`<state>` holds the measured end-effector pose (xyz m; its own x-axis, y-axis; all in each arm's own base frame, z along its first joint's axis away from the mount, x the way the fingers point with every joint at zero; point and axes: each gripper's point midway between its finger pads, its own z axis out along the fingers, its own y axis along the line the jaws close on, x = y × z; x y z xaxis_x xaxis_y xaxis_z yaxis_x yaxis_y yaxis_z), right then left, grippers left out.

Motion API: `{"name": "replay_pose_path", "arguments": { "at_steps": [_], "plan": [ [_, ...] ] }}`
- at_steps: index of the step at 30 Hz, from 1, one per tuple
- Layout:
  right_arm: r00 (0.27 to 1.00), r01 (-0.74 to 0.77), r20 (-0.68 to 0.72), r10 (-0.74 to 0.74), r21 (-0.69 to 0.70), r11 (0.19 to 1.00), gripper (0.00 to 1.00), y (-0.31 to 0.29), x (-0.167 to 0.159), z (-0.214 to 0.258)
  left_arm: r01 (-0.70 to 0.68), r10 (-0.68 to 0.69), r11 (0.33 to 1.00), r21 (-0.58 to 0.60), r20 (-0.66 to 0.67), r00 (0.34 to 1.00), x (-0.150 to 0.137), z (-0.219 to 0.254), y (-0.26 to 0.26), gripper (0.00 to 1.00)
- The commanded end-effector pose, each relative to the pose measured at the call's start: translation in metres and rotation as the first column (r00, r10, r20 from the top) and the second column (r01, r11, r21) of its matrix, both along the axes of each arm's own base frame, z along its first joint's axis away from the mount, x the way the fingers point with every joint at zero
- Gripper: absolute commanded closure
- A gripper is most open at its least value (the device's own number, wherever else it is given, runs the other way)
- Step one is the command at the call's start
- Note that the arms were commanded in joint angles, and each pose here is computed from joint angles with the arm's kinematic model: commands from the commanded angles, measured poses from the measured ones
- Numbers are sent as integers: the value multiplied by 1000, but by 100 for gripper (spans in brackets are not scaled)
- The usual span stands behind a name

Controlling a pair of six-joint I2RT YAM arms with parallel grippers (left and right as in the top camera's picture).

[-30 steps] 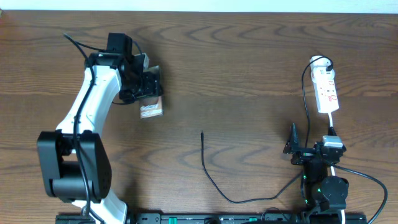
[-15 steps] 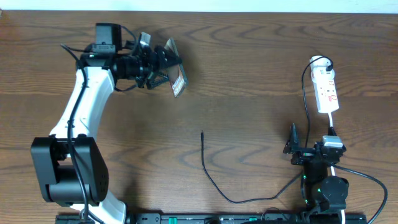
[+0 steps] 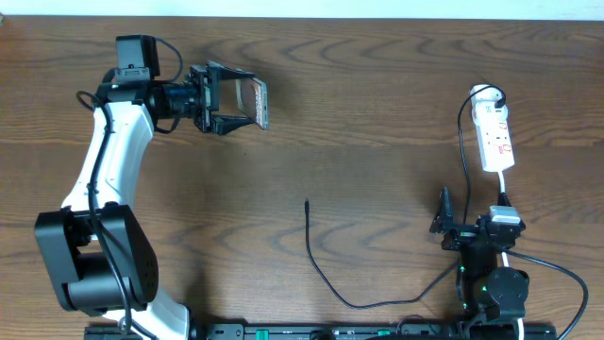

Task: Plug charger to phone and switch on socket
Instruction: 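Lift the phone with the left gripper and tilt it upright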

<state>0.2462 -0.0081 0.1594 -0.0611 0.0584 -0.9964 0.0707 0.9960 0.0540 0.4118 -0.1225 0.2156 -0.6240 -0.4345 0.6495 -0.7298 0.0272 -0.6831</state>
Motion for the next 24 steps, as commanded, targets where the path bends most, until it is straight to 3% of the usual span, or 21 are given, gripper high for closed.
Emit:
{"name": "replay_pose_path", "arguments": {
  "at_steps": [1, 7, 24],
  "plan": [
    [1000, 9, 2, -9, 11, 1000, 1, -1, 0, 0, -23, 10, 993, -119, -108, 994, -6, 28, -1, 93],
    [1000, 8, 2, -8, 11, 1000, 1, -1, 0, 0, -50, 20, 987, -152, -195, 981, -7, 30, -2, 93],
    [1000, 8, 2, -8, 11, 1000, 1, -1, 0, 0, 14, -17, 994, -110, -31, 999, -7, 30, -2, 93]
  ]
}}
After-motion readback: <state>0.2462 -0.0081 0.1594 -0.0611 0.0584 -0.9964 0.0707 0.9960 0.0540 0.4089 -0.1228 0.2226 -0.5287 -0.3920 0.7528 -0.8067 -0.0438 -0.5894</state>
